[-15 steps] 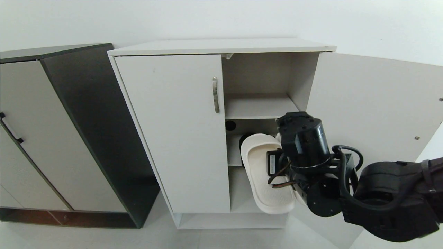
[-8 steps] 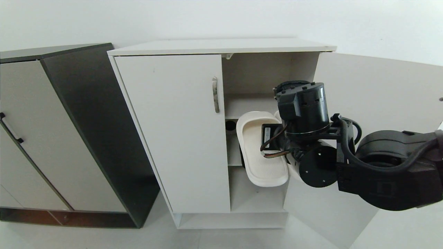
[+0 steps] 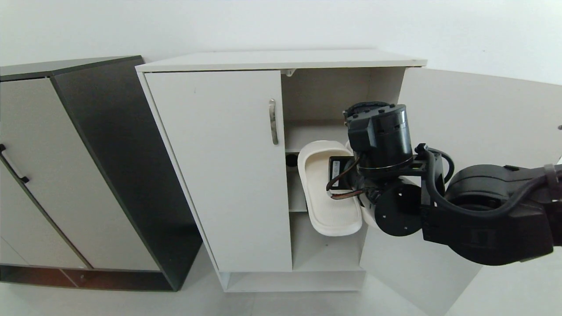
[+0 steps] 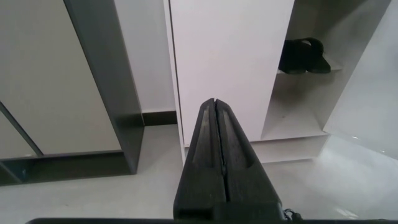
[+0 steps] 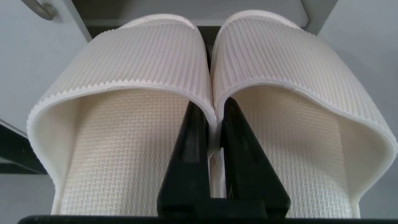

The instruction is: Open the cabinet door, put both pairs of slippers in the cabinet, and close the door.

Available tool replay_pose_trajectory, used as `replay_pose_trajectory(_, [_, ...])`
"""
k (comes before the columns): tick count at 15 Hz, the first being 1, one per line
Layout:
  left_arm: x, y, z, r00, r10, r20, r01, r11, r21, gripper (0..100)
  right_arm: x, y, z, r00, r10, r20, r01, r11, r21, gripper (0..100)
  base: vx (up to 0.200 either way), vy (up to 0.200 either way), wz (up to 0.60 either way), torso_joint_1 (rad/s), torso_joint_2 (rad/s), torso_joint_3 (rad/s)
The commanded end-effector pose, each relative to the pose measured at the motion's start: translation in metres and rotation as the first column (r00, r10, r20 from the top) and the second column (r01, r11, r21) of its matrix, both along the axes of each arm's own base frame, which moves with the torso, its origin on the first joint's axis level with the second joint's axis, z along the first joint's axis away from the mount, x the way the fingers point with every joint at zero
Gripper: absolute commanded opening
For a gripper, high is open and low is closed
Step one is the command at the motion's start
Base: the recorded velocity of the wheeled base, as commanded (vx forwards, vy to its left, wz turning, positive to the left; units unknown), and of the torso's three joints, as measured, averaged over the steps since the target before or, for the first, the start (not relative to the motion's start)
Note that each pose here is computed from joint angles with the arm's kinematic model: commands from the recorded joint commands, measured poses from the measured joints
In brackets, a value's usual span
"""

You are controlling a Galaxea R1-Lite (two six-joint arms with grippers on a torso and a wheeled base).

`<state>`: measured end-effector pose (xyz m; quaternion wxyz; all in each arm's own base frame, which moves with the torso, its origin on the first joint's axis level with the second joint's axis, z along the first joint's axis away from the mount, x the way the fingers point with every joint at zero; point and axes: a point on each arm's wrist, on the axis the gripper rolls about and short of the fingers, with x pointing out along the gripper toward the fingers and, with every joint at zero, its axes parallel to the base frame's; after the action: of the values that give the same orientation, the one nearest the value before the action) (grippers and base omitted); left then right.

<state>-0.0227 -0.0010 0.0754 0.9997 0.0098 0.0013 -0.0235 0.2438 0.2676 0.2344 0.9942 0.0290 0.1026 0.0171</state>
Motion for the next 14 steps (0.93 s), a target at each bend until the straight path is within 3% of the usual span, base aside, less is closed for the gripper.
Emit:
replay_pose_trajectory(1, [0.000, 0.000, 0.000, 1.000, -0.001, 0.000, 0.001, 1.000, 0.000, 0, 0.000, 0.000, 0.000, 1.000, 0.001, -0.001, -0.001, 1.000, 0.000, 0, 0.200, 0.000, 0.00, -0.007, 0.01, 0.012])
replay_pose_trajectory(11, [0.000, 0.000, 0.000, 1.000, -0.001, 0.000, 0.001, 1.000, 0.002, 0, 0.006, 0.003, -0.009, 1.000, -0.007, -0.013, 0.007, 1.000, -0.014, 0, 0.200, 0.000, 0.00, 0.002, 0.00, 0.004])
replay_pose_trajectory(14, [0.000, 0.000, 0.000, 1.000, -0.001, 0.000, 0.001, 1.000, 0.002, 0, 0.010, 0.002, -0.011, 1.000, -0.013, -0.016, 0.013, 1.000, -0.017, 0, 0.000, 0.000, 0.00, 0.000, 0.00, 0.000])
